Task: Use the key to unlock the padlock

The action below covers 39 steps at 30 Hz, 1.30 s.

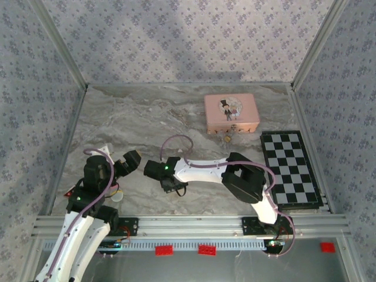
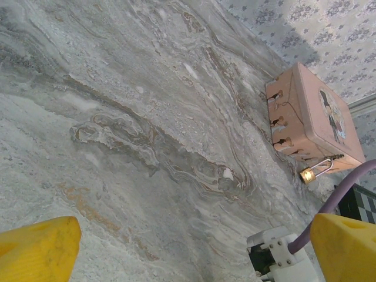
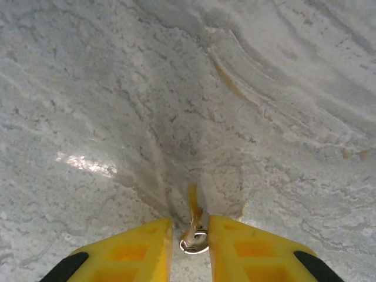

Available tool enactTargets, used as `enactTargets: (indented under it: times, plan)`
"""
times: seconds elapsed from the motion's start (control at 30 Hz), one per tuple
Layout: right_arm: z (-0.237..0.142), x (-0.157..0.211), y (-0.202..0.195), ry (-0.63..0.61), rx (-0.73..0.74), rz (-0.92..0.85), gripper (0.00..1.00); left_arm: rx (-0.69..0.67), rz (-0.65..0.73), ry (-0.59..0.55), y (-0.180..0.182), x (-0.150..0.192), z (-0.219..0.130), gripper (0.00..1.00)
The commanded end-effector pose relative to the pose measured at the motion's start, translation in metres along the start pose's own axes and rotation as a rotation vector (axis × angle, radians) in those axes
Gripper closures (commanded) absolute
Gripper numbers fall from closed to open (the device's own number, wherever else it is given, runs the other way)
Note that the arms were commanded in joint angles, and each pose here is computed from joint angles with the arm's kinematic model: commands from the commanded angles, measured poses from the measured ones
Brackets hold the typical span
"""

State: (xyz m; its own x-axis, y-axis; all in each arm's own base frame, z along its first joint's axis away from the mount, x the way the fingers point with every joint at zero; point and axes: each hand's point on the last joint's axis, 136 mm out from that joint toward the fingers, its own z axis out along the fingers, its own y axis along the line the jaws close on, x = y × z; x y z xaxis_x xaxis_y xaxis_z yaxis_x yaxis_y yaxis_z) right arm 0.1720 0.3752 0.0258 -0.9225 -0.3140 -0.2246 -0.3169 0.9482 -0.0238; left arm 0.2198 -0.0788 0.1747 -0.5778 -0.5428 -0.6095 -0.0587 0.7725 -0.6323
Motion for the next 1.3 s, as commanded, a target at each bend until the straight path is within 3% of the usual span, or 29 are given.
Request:
enactTargets:
  times: [0.0, 0.4, 0.6, 0.8, 1.0, 1.27]
  plan:
    - [0.007, 0.006, -0.008, 0.019, 0.07, -0.023, 0.76, -0.013, 0.02, -0.012, 0.003, -0.001, -0.002, 0.0]
    - [0.004, 0.005, -0.013, -0.006, 0.088, -0.021, 0.94, -0.019, 0.021, -0.012, 0.005, 0.0, -0.002, 0.0]
    - [-0.022, -0.008, -0.015, -0.091, 0.008, -0.027, 1.0, -0.017, 0.019, 0.007, 0.004, 0.002, 0.002, 0.0]
    - [-0.077, -0.035, -0.017, -0.291, -0.269, -0.066, 1.0, 0.066, 0.009, 0.077, -0.013, 0.009, 0.014, 0.0]
    - [-0.12, -0.052, -0.028, -0.503, -0.607, -0.105, 1.0, 0.254, 0.003, 0.131, -0.054, 0.008, 0.021, 0.03]
    - [-0.157, -0.06, -0.045, -0.725, -0.812, -0.145, 1.0, 0.438, 0.092, 0.201, -0.103, 0.017, 0.021, 0.1]
